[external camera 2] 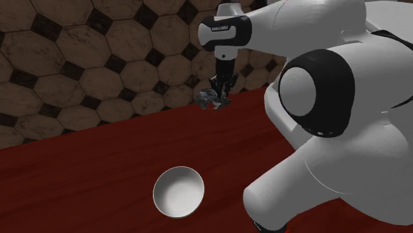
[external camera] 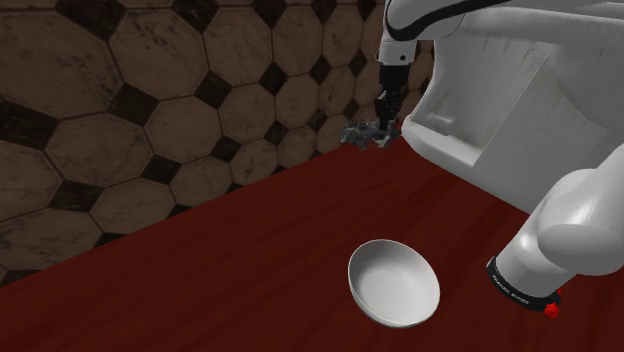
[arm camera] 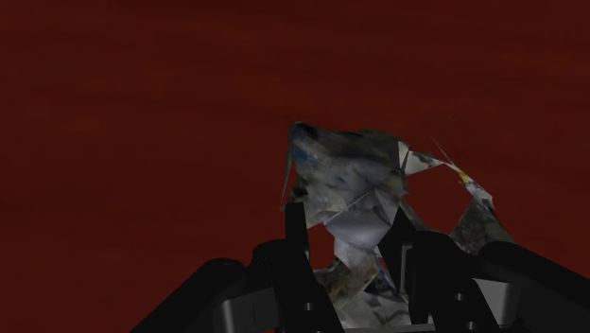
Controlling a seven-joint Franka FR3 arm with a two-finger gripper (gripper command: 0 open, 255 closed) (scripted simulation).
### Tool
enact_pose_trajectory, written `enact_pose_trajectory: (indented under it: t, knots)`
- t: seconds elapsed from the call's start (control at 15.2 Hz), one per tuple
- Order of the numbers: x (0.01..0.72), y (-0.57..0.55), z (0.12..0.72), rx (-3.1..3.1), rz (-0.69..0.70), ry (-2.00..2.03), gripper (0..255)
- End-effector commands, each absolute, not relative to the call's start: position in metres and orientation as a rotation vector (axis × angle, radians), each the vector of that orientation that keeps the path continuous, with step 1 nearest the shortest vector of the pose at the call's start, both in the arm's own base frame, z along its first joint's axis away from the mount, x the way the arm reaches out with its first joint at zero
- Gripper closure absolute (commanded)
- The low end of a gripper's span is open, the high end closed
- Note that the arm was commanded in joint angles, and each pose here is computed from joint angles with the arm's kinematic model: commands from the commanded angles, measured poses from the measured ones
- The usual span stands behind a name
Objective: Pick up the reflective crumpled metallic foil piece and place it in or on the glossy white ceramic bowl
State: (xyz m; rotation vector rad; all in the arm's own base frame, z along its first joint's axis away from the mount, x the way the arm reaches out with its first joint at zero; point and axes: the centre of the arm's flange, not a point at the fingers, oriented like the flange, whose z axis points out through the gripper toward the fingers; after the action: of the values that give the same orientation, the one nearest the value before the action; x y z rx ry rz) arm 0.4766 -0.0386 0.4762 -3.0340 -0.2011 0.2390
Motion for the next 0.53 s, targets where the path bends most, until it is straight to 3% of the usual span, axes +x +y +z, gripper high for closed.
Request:
enact_pose_trajectory:
  t: [0.0, 0.46]
  knots:
    - [0.454, -0.020, 0.477, -3.035, 0.239, -0.200, 255]
    - [0.383, 0.039, 0.482, -3.035, 0.239, -0.200, 255]
